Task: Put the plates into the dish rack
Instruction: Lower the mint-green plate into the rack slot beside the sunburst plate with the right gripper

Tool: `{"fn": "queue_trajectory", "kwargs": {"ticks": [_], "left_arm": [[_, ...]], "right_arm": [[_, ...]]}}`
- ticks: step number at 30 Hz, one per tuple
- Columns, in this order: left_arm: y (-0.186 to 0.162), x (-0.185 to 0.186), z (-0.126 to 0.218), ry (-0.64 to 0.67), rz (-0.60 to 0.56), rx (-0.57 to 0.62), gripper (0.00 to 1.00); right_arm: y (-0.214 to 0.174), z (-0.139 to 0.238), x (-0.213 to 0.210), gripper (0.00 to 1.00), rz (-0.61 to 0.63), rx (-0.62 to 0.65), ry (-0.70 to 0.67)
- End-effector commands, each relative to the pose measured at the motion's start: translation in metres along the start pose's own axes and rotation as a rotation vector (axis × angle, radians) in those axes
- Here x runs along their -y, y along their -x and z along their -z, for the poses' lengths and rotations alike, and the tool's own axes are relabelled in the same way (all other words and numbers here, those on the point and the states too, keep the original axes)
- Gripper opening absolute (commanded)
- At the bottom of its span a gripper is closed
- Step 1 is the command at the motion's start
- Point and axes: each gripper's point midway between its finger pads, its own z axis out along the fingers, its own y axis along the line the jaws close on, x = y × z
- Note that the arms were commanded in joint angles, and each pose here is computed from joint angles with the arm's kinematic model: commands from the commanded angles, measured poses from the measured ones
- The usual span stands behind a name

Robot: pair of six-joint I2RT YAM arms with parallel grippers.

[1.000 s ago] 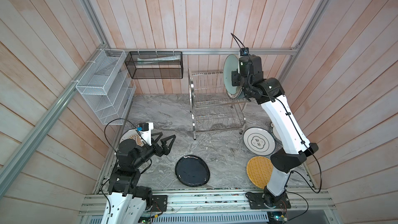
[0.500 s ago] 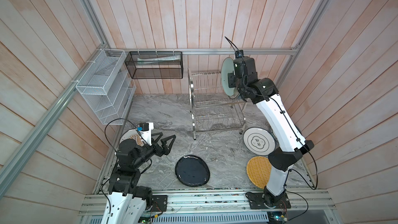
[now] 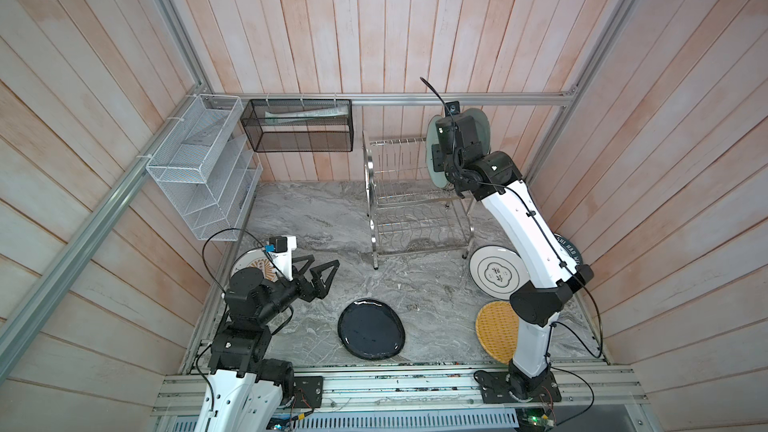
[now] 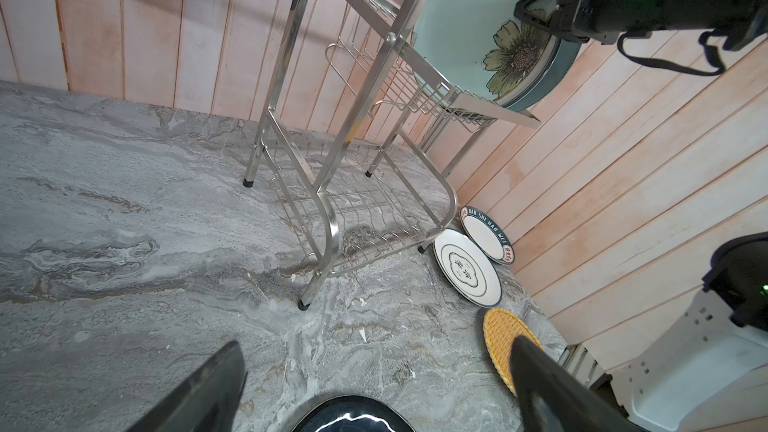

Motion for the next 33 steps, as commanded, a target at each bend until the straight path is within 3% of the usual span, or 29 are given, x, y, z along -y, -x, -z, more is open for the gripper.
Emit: {"fn": "queue_trajectory", "kwargs": {"ticks": [1, 18, 33], "left_arm": [[-0.001, 0.001, -0.001, -0.018, -0.006, 0.004, 1.00], [-0.001, 0.001, -0.001, -0.022, -0.004, 0.003, 1.00], [-0.003, -0.001, -0.003, -0.016, 0.007, -0.006, 1.00]], "right_arm": [[0.015, 0.006, 0.002, 0.00, -0.066, 0.050, -0.030], [-0.002, 0.026, 0.000, 0.00, -0.052, 0.026, 0.014], [0.000, 0.026, 0.004, 0.17, -0.036, 0.029, 0.032]]}}
